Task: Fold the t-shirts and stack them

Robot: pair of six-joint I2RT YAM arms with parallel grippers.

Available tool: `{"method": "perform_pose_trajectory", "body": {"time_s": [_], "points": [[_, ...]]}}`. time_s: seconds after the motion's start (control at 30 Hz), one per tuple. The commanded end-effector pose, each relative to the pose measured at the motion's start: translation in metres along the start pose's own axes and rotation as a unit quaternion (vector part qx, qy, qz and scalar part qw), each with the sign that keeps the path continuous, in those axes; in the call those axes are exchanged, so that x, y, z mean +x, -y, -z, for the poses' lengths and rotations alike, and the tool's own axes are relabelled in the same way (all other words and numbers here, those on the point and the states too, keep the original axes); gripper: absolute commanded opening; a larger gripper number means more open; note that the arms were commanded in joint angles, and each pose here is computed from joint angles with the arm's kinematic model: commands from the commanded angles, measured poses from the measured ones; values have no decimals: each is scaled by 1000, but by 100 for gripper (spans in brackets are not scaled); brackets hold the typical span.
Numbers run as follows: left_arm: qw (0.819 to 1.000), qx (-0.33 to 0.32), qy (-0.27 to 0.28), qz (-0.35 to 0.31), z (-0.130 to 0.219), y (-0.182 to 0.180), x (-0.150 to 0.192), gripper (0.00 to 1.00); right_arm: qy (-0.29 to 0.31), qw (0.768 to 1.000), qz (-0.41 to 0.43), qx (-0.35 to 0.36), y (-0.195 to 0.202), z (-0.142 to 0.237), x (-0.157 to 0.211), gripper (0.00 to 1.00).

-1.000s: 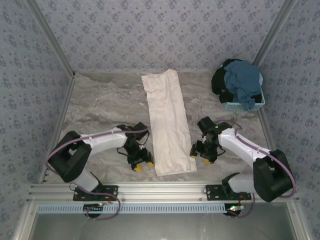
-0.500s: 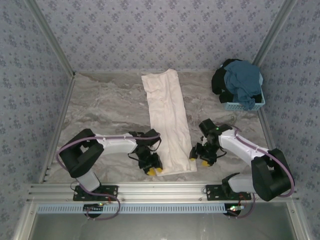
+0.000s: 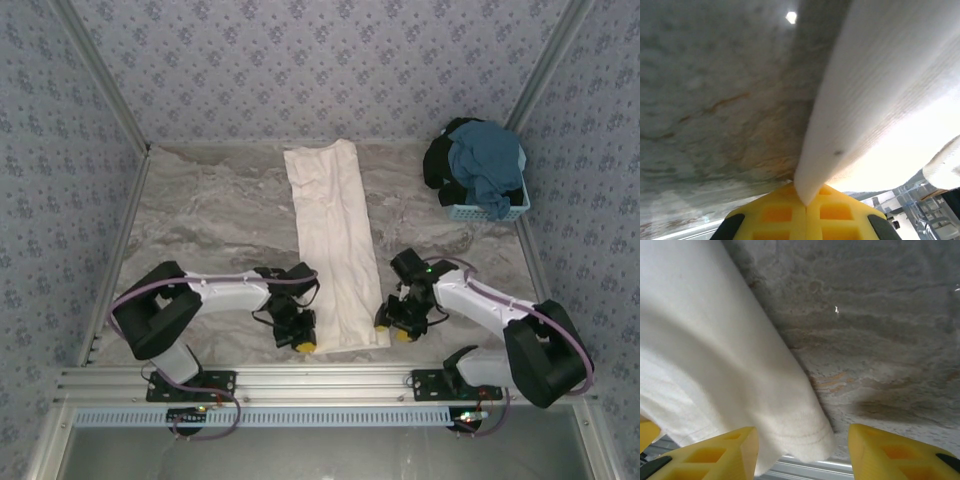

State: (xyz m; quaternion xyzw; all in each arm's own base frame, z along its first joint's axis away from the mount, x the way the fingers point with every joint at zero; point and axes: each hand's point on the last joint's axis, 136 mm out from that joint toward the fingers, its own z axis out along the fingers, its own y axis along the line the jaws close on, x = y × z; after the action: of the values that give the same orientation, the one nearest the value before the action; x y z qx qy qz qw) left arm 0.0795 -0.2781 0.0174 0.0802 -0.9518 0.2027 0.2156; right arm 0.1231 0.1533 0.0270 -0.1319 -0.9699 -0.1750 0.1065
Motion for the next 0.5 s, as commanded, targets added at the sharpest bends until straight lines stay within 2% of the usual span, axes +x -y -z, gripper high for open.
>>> {"method": "perform_pose_trajectory", "body": {"time_s": [0.0,0.23,0.47], "points": [[999,-46,-1,19,-3,-29,5,0,-6,1000,-22,11,0,-8,3,51],[998,-54,2,12,1,-33,6,0,3,998,-28,49,8,-6,12,44],[999,-54,-3,8,0,-32,4,0,1,999,-35,32,1,-13,14,41]]}}
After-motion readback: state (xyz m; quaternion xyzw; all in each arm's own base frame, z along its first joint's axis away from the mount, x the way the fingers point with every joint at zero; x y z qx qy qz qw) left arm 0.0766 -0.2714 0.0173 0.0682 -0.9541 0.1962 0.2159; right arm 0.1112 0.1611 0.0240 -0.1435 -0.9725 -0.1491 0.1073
